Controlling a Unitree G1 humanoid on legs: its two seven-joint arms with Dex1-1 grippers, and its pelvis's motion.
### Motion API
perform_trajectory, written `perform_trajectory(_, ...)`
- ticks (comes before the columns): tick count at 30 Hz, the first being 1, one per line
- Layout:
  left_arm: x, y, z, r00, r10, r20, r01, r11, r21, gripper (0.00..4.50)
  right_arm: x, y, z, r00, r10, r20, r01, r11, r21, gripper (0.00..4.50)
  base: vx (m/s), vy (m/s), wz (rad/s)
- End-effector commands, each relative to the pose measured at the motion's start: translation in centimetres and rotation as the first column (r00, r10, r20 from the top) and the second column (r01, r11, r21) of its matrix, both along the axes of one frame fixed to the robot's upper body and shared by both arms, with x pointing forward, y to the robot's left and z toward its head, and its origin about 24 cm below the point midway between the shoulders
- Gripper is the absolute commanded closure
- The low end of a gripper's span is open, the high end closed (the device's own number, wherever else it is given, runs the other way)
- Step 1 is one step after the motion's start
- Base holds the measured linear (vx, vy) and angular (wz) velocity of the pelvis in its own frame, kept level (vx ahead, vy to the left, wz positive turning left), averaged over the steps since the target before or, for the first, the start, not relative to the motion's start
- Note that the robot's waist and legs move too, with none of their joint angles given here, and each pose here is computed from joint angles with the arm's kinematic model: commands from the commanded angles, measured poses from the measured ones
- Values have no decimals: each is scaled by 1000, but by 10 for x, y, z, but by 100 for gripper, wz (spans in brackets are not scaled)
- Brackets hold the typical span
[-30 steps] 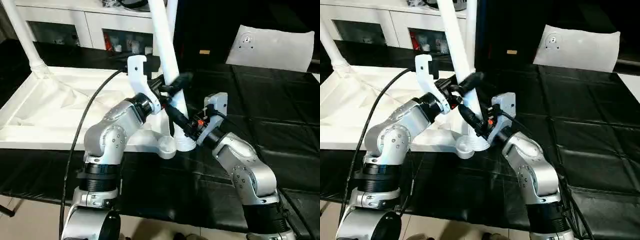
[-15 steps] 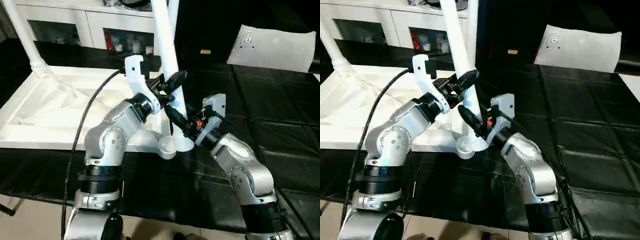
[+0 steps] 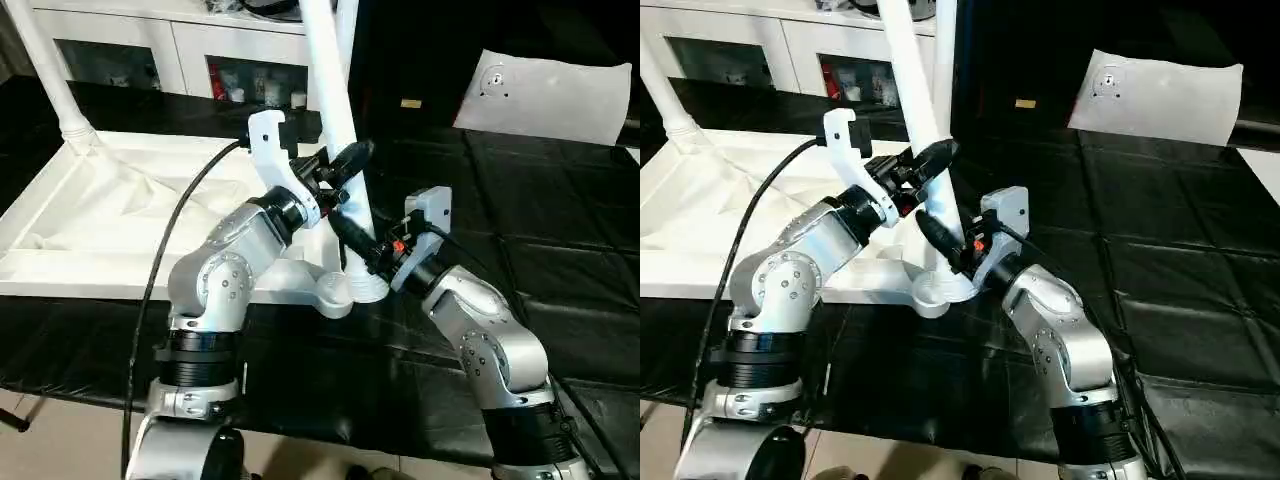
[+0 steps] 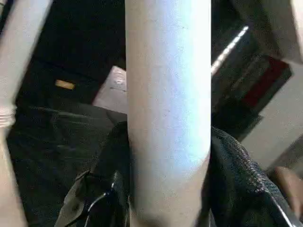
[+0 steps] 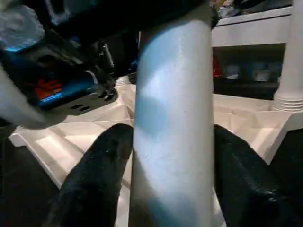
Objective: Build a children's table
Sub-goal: Pick table leg
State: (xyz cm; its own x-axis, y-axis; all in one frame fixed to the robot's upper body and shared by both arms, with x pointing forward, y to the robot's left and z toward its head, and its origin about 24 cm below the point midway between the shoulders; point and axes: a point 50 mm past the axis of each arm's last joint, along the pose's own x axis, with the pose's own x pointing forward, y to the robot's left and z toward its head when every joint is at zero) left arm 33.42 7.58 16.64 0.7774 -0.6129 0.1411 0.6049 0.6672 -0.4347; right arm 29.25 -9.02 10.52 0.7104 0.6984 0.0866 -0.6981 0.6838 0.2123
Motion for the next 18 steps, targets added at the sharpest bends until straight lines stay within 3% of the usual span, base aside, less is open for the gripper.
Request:
perform_trajectory(1,5,6,10,999,25,42,-25,1000,16,265,2,-2,8,999,19,35,-19,1000,-6,152,0,0,0)
perform_trajectory(4,8,11,11,998,30,50,-31,999,25,266,2,-6,8,999,30,28,-30,999,-20,122,0,0,0)
perform_trajectory(11,11,22,19,993,-90,79,83,992,91,266,8,-37,26,999,50,-10,-49,997,66,60,0,0,0)
perform_trajectory(14,10,20,24,981,-171,92,162,982,97,266,8,-44,30,991,130,-38,-128,991,49,35,0,0,0)
perform_trajectory(18,8,17,31,961,-251,111,242,966,92,266,6,-44,31,975,209,-71,-207,978,31,33,0,0,0)
